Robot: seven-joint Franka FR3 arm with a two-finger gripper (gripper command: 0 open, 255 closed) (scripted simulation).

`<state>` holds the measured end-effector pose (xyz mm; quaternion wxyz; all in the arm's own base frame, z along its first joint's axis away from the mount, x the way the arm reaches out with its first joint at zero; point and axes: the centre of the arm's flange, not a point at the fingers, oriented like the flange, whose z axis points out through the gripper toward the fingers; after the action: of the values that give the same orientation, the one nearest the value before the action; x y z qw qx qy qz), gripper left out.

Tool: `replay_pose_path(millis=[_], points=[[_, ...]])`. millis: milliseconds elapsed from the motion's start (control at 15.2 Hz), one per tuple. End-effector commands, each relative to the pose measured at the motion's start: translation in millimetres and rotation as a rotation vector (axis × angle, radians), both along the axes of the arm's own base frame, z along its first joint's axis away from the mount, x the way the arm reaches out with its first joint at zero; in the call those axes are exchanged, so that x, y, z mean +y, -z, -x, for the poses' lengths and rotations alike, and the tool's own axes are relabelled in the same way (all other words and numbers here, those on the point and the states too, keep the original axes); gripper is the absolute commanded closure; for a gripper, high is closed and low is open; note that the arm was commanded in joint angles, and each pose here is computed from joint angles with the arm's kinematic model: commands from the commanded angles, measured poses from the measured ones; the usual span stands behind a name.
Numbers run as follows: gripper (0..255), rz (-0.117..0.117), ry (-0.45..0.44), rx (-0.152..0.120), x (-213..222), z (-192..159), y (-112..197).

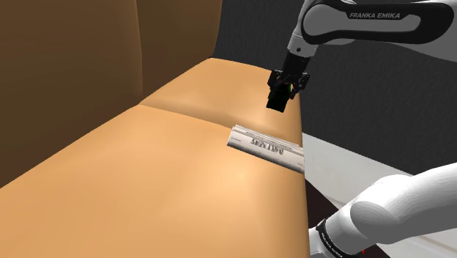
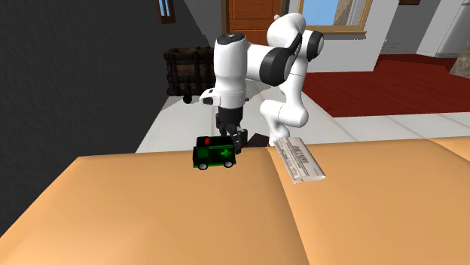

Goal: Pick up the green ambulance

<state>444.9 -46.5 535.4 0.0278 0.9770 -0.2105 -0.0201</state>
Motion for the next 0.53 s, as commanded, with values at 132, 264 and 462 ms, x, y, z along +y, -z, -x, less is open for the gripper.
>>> replay_pose_path(millis=[132,264,462], points=[[255,0.000,0.000,0.003,0,0,2],[255,0.000,0.000,0.003,0,0,-4],[255,0.000,0.000,0.003,0,0,-20]])
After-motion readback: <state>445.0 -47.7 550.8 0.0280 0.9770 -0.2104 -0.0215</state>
